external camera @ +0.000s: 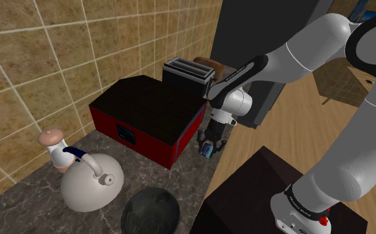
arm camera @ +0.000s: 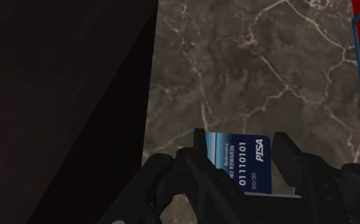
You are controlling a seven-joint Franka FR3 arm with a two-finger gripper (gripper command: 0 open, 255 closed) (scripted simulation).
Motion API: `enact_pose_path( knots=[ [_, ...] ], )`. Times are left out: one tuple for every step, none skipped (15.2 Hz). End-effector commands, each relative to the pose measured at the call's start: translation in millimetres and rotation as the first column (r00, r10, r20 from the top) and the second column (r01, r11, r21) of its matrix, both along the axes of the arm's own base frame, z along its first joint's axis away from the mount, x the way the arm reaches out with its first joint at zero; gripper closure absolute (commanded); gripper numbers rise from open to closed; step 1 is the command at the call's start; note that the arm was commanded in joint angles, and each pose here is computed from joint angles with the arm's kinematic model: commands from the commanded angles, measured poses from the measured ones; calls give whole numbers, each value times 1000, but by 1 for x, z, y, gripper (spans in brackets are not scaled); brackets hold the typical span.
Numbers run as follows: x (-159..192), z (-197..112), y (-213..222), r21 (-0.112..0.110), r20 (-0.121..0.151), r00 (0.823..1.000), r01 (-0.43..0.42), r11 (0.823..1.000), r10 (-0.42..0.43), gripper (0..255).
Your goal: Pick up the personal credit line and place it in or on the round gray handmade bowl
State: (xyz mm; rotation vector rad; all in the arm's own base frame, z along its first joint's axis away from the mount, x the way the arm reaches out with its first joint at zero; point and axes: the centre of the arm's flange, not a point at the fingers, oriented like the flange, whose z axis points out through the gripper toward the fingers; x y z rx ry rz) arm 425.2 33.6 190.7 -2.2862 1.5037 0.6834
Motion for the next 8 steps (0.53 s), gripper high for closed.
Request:
enact_pose_path(
  knots=[
    [0,0,0,0,0,1000,0,1000,0,255],
    [0,0,0,0,0,1000,0,1000,0,255],
    [0,0,0,0,0,1000,0,1000,0,255],
    [0,0,0,0,0,1000,0,1000,0,255],
    [0,5,0,0,0,1000,0,1000,0,255],
    [0,10,0,0,0,1000,0,1000,0,255],
    [0,16,0,0,0,1000,0,1000,0,255],
    [0,21,0,0,0,1000,0,1000,0,255]
  ],
)
